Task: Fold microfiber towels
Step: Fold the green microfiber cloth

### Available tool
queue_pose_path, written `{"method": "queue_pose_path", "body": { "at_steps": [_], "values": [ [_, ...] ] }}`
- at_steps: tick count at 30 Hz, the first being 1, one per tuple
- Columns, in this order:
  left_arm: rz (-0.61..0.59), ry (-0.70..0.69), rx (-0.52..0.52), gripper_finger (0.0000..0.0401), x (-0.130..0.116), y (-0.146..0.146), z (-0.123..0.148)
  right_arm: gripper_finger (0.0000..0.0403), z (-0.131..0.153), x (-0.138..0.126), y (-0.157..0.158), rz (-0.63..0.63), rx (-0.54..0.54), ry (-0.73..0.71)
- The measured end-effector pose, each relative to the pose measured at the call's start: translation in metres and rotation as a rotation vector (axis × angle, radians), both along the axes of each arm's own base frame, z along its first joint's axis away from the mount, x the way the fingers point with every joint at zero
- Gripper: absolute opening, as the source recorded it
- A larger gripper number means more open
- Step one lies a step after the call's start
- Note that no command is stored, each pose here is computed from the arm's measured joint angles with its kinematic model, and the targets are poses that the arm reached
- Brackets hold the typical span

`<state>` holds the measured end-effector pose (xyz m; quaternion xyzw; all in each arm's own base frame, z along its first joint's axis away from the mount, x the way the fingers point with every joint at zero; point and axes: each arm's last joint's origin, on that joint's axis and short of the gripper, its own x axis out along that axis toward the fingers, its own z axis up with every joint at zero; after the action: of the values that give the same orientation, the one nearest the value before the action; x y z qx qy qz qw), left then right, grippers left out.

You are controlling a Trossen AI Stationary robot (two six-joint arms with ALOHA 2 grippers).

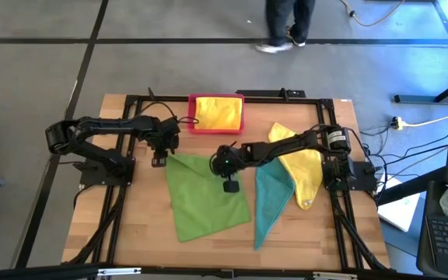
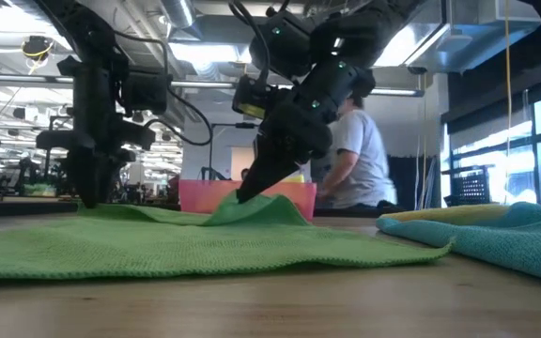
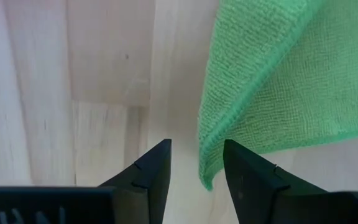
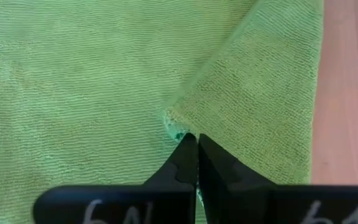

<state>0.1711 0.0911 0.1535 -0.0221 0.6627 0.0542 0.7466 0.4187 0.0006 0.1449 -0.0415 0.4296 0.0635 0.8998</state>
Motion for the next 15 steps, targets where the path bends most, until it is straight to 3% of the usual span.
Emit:
{"method": "queue_pose_path", "body": {
  "at_steps": [5, 11, 15],
  "values": [
    [0.003, -0.009, -0.006, 0.0108, 0.001, 0.000, 0.000, 0.0006, 0.000, 0.000, -0.006, -0.014, 0.001, 0.000],
    [-0.002, -0.016, -0.029, 0.0011, 0.002, 0.000, 0.003, 0.0006, 0.006, -0.002, -0.015, -0.052, 0.012, -0.006],
    [0.031, -0.024, 0.004, 0.0003, 0.007, 0.004, 0.012, 0.0006, 0.022, -0.005, -0.025, -0.099, 0.031, -0.031]
  ]
}}
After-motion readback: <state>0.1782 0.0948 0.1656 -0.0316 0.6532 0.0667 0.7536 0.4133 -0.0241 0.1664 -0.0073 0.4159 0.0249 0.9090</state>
